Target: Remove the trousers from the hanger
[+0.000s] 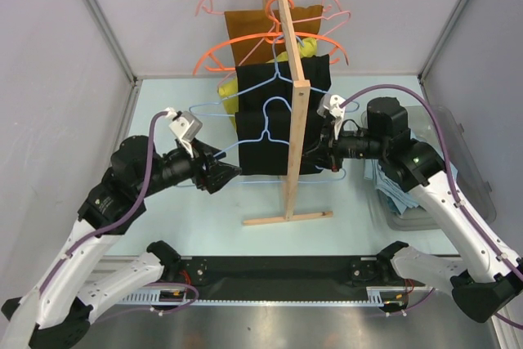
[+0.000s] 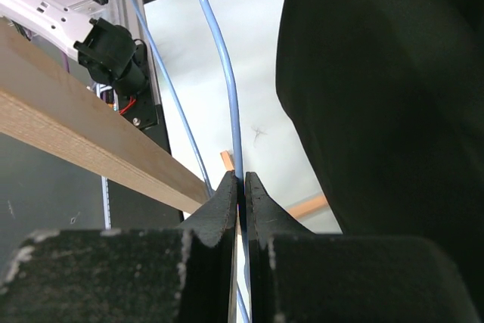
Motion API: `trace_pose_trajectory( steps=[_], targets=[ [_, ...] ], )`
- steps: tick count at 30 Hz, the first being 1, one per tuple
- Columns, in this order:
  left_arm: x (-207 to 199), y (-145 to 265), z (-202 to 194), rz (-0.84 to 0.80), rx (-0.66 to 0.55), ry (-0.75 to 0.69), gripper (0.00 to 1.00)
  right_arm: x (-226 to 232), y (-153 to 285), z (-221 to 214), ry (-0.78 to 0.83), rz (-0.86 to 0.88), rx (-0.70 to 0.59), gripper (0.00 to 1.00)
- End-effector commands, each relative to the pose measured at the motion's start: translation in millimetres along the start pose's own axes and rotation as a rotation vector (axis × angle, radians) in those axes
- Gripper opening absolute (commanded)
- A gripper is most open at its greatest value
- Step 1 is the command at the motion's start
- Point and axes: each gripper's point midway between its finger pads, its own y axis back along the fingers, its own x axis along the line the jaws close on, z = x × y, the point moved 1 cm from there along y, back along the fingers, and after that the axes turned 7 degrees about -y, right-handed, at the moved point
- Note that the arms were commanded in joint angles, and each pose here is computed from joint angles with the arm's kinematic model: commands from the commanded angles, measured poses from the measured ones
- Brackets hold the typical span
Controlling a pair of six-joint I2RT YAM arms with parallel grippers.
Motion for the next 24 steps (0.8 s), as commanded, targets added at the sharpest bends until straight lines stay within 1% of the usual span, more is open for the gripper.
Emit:
trace_pose_trajectory(
  steps=[1,4,6,7,8,9,10,11,12,13,15,17,18,19,20,21,24],
  targets=[
    [-10.8,1.0,24.2,-0.059,-0.051,-0.057,0.72,14.3,7.7,10.4,0.004,0.051,0.0,0.0],
    [-11.9,0.4,28.7,-0.075,-0.041,-0.106,0.72,19.2,8.1,9.7,0.01,0.084,0.011,0.0],
    [-18.5,-2.5,34.2,-0.123,-0.039,-0.12,0.65,18.8,8.4,11.4,0.013,0.081,0.012,0.0],
    [-20.9,-5.0,37.3,-0.141,-0.039,-0.119,0.6,17.7,8.6,11.5,0.013,0.07,0.014,0.0],
    [-27.0,-5.5,39.4,-0.18,-0.044,-0.118,0.53,17.0,8.9,13.2,0.014,0.067,0.013,0.0],
    [-30.3,-5.8,40.7,-0.197,-0.045,-0.104,0.53,16.9,8.7,13.0,0.019,0.07,0.018,0.0],
    [-30.8,-6.2,42.4,-0.201,-0.047,-0.095,0.56,17.7,9.0,10.8,0.014,0.075,0.031,0.0],
    [-30.5,-7.4,43.0,-0.2,-0.046,-0.086,0.67,18.7,8.9,10.8,0.016,0.083,0.037,0.0],
    [-26.0,-8.0,45.0,-0.17,-0.054,-0.077,0.72,19.9,8.6,12.2,0.031,0.092,0.041,0.0],
    [-25.1,-7.6,45.8,-0.166,-0.058,-0.077,0.74,20.0,9.1,11.3,0.028,0.091,0.048,0.0],
    [-29.7,-5.5,49.2,-0.197,-0.073,-0.096,0.73,21.1,9.3,11.7,0.035,0.101,0.053,0.0],
    [-31.0,-5.9,51.1,-0.211,-0.068,-0.1,0.68,24.5,9.8,11.0,0.039,0.12,0.058,0.0],
    [-32.0,-4.2,54.0,-0.215,-0.071,-0.106,0.64,25.4,10.6,11.2,0.041,0.122,0.056,0.0],
    [-31.5,-4.0,53.9,-0.213,-0.066,-0.108,0.54,24.9,10.1,10.5,0.039,0.122,0.058,0.0],
    [-30.5,-3.3,51.5,-0.209,-0.051,-0.104,0.49,25.8,10.5,10.4,0.04,0.125,0.058,0.0],
    [-28.6,-3.8,52.2,-0.203,-0.046,-0.108,0.47,25.8,11.6,10.7,0.043,0.119,0.057,0.0],
    [-29.8,-2.7,48.1,-0.214,-0.029,-0.106,0.35,26.6,11.8,9.4,0.042,0.123,0.059,0.0]
  ],
)
